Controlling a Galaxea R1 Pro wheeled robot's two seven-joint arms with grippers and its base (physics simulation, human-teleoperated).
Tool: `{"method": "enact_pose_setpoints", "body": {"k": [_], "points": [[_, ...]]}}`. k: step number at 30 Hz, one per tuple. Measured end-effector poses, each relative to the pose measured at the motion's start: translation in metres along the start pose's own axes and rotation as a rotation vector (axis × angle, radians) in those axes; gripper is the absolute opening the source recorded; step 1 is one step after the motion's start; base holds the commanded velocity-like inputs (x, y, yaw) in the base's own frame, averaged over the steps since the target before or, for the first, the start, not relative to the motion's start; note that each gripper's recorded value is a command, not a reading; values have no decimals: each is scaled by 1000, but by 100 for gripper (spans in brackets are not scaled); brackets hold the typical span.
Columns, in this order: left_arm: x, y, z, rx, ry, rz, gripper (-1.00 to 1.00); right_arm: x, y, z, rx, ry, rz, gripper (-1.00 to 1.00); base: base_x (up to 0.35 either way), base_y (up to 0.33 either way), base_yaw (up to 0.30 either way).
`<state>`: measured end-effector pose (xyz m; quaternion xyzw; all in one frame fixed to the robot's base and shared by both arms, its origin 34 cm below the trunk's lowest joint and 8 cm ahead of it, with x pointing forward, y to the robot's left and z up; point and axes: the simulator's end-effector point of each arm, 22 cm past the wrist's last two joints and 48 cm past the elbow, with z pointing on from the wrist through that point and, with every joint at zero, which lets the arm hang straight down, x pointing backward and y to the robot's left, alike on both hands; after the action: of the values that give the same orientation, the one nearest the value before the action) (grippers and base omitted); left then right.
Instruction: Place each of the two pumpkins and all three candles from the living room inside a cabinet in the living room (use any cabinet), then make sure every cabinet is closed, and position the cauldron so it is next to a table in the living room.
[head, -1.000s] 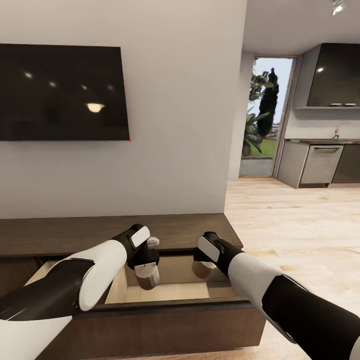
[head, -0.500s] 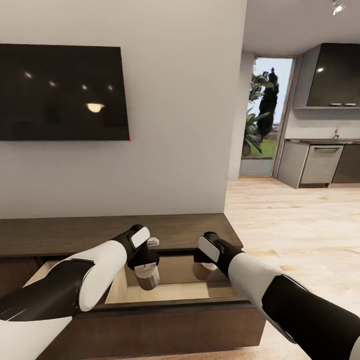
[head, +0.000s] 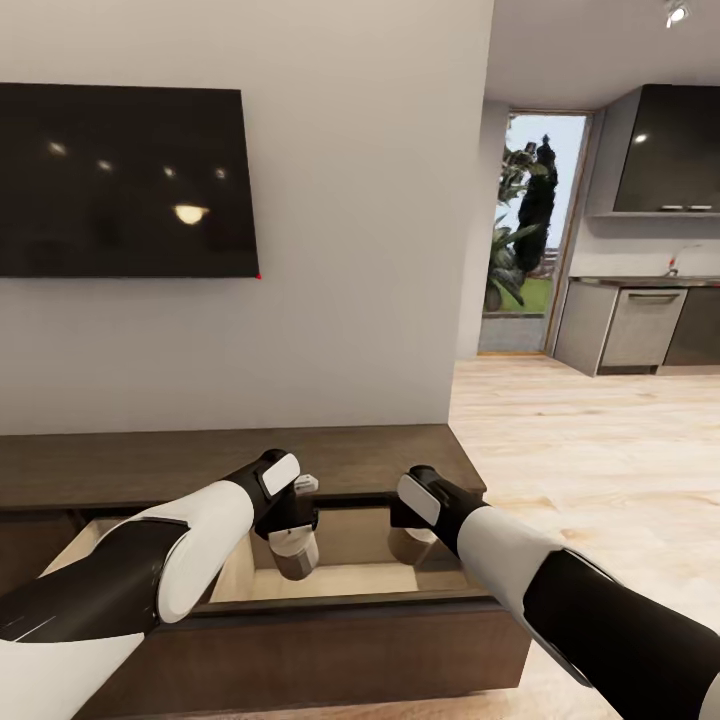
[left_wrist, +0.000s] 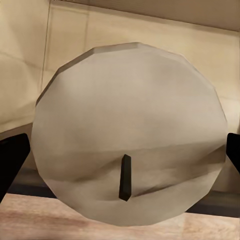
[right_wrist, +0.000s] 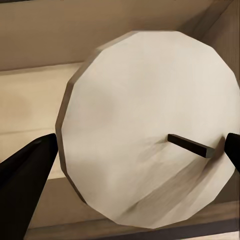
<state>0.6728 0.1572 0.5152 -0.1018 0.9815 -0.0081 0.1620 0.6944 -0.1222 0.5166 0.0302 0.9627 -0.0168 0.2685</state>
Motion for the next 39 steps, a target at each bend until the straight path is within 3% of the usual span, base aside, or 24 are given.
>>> {"method": "enact_pose_setpoints", "body": {"k": [6,15,39], "points": [[0,0,0,0,-1,0,-100,0,0,0,-1,0,1,-100,0,0,0],[5,2,21,-7,14,-6,-100,14,0,19,0,30,2,-100,0,0,0],[0,3,24,-9,-25,-33,-100,28,-1,26,2,49,3,-100,23,0,0]]}}
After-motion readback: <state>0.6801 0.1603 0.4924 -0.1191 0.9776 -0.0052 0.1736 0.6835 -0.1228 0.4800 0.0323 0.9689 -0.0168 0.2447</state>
